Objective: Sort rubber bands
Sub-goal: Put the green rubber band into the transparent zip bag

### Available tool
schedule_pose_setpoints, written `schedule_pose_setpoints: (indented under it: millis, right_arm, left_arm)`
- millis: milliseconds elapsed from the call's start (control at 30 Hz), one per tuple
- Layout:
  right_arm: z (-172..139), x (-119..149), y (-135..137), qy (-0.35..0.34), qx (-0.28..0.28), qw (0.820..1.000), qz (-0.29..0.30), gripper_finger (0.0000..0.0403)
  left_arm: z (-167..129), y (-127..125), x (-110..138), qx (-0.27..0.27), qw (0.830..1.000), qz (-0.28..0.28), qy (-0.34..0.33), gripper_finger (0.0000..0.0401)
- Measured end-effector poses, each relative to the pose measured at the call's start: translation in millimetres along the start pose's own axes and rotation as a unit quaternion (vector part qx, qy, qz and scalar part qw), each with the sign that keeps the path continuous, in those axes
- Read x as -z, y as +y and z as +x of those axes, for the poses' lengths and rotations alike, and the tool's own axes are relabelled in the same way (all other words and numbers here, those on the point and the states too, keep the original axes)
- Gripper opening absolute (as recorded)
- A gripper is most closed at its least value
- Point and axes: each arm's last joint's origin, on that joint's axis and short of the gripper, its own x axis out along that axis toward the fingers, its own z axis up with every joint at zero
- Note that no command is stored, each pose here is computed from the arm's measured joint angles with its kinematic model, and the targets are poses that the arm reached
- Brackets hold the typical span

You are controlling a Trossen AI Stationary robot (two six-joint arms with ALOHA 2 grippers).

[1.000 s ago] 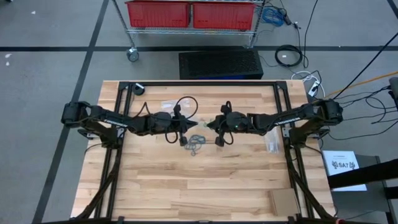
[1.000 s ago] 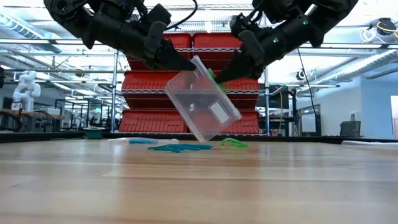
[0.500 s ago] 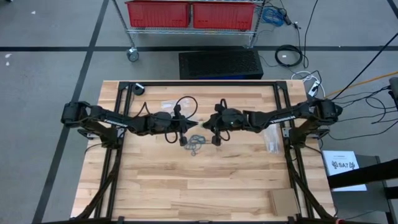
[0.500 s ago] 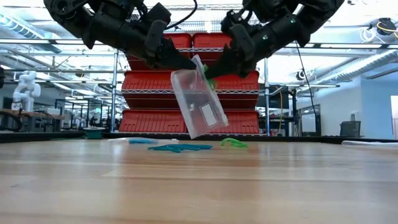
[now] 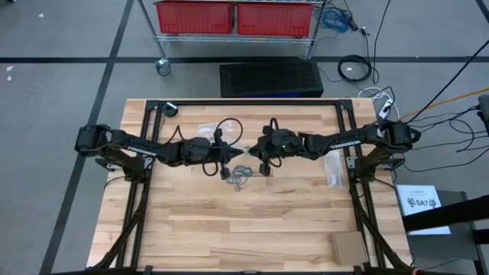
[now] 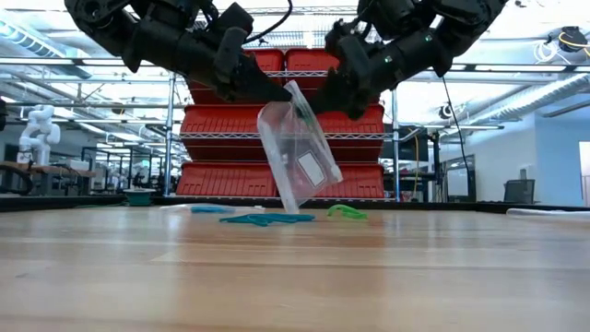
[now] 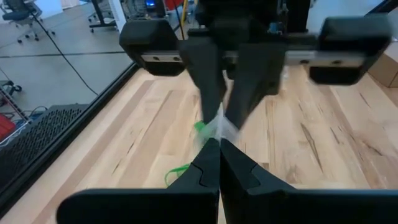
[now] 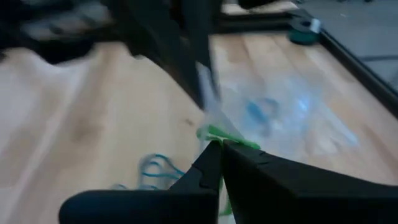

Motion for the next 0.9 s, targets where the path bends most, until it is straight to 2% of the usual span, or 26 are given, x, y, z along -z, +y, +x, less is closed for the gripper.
schedule_pose_setpoints:
  millis: [233, 333, 567, 667, 767, 900]
  right_arm:
    - [0.0, -1.5, 1.9, -0.006, -0.020, 0.999, 0.030, 0.0013]
    - [0.0, -1.1, 2.5, -0.003, -0.031, 0.998, 0.047, 0.0046]
    - [-2.3, -2.5, 8.9, -0.002, -0.042, 0.998, 0.054, 0.0165]
    - [-7.0, -6.9, 11.1, -0.009, -0.062, 0.996, 0.059, 0.0205]
    - [-14.0, -15.2, 12.9, -0.002, -0.082, 0.994, 0.072, 0.0224]
    - [-24.5, -32.1, 18.0, 0.031, -0.081, 0.994, 0.070, 0.0224]
  left_arm:
    - [0.0, 0.2, -2.7, -0.001, 1.000, -0.003, -0.014, 0.0000]
    - [-0.1, 0.3, -3.6, -0.002, 1.000, -0.003, -0.018, 0.0000]
    - [-0.2, 0.9, -5.4, -0.010, 1.000, -0.005, -0.027, 0.0000]
    - [-0.4, 1.2, -8.1, -0.012, 0.999, -0.007, -0.041, 0.0000]
    - [-0.5, 2.2, -10.5, -0.014, 0.998, -0.006, -0.053, 0.0000]
    - [0.0, 6.8, -10.7, -0.022, 0.998, -0.008, -0.056, 0.0000]
